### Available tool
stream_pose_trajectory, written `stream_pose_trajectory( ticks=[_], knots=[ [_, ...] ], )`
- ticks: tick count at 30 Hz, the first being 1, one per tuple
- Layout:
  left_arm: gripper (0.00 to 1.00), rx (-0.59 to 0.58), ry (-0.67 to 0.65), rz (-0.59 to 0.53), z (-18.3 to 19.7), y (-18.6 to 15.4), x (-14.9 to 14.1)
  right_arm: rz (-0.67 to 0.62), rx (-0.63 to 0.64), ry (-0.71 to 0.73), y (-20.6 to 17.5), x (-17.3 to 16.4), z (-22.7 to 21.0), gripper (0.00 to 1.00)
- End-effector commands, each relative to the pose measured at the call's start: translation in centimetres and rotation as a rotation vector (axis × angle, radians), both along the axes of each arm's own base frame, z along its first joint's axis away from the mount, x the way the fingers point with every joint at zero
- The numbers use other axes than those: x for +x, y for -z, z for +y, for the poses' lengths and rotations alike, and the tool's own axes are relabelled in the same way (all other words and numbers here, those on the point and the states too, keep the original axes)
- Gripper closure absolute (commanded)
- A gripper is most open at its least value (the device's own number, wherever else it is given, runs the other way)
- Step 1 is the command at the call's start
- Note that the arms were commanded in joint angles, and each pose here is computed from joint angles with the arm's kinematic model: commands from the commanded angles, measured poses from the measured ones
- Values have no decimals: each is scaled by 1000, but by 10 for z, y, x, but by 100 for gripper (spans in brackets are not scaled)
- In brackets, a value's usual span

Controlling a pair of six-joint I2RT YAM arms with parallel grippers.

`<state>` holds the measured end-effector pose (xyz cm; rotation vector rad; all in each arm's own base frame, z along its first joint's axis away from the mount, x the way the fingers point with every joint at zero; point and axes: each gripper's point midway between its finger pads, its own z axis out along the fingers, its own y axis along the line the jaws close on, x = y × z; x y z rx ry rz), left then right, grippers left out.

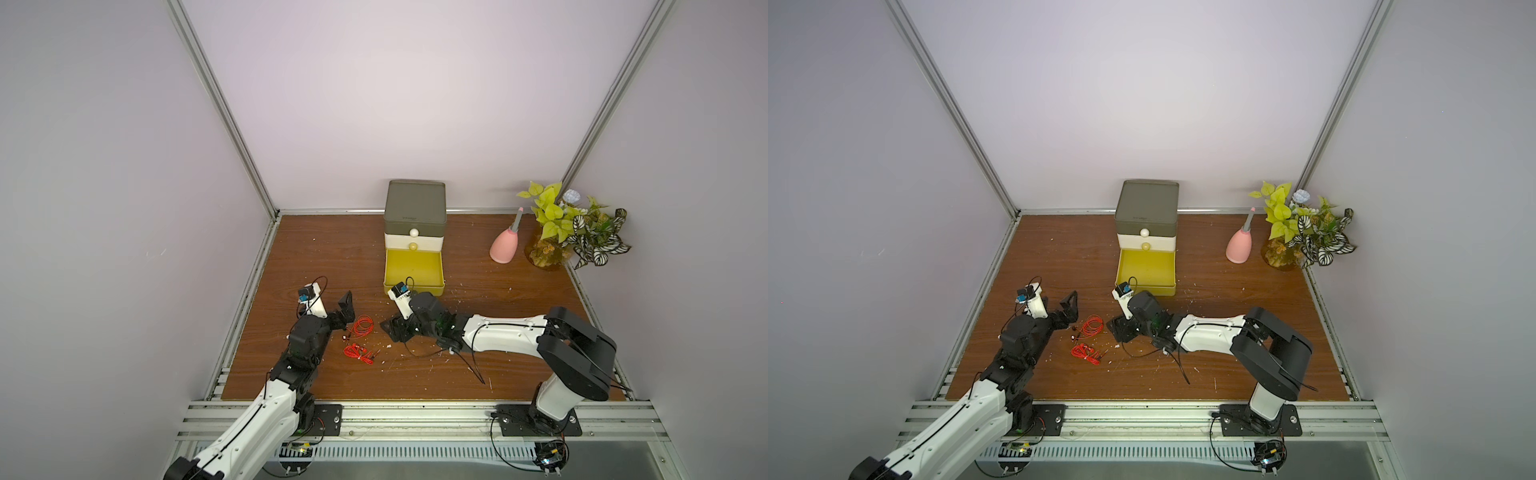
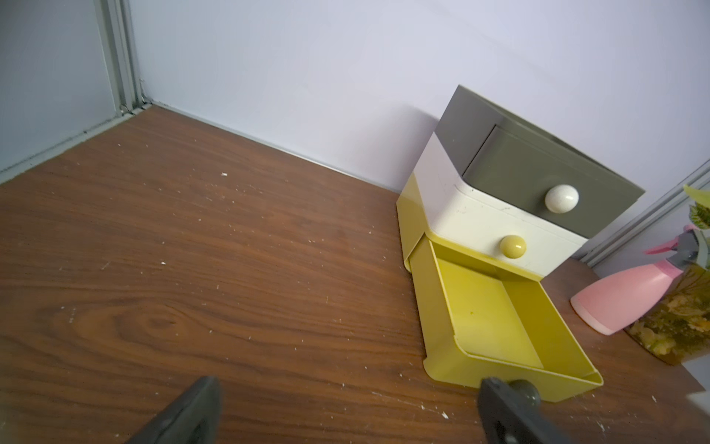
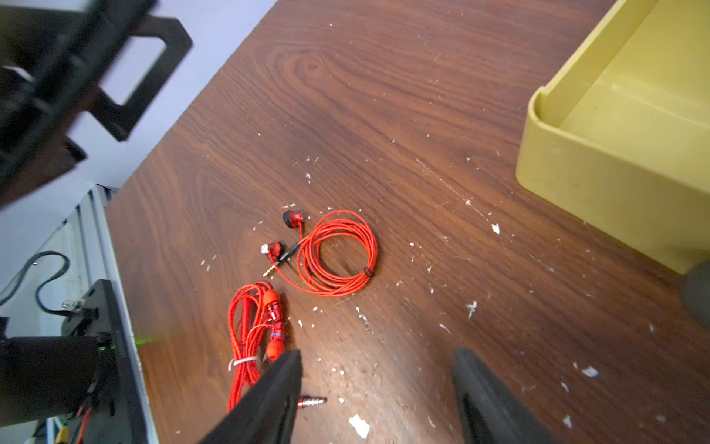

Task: Place the wired earphones into the drawer by color
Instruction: Pick up the wired earphones from the center of the board.

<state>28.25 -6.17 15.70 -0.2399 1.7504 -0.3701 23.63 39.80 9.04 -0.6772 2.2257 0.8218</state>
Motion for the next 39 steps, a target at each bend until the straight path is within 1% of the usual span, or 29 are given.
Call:
stream_pose_trajectory(
  ticks=[1, 6, 17, 21, 36, 39],
  knots=[
    [1, 19, -59, -40, 13, -7, -1, -35, 0, 26, -9, 8, 14, 35],
    [1, 21, -70, -52, 15, -10, -2, -51, -39, 24, 1, 13, 28, 39],
    [1, 17, -70, -59, 16, -11, -3, -39, -69, 8, 21, 19, 56, 50],
    [1, 16, -72, -62, 16, -12, -3, -39, -87, 5, 28, 21, 60, 54],
    [1, 13, -71, -66, 16, -12, -4, -57, -129, -13, 45, 26, 70, 62],
    [1, 13, -72, -65, 16, -12, -4, -61, -136, -15, 46, 27, 71, 65]
  ],
)
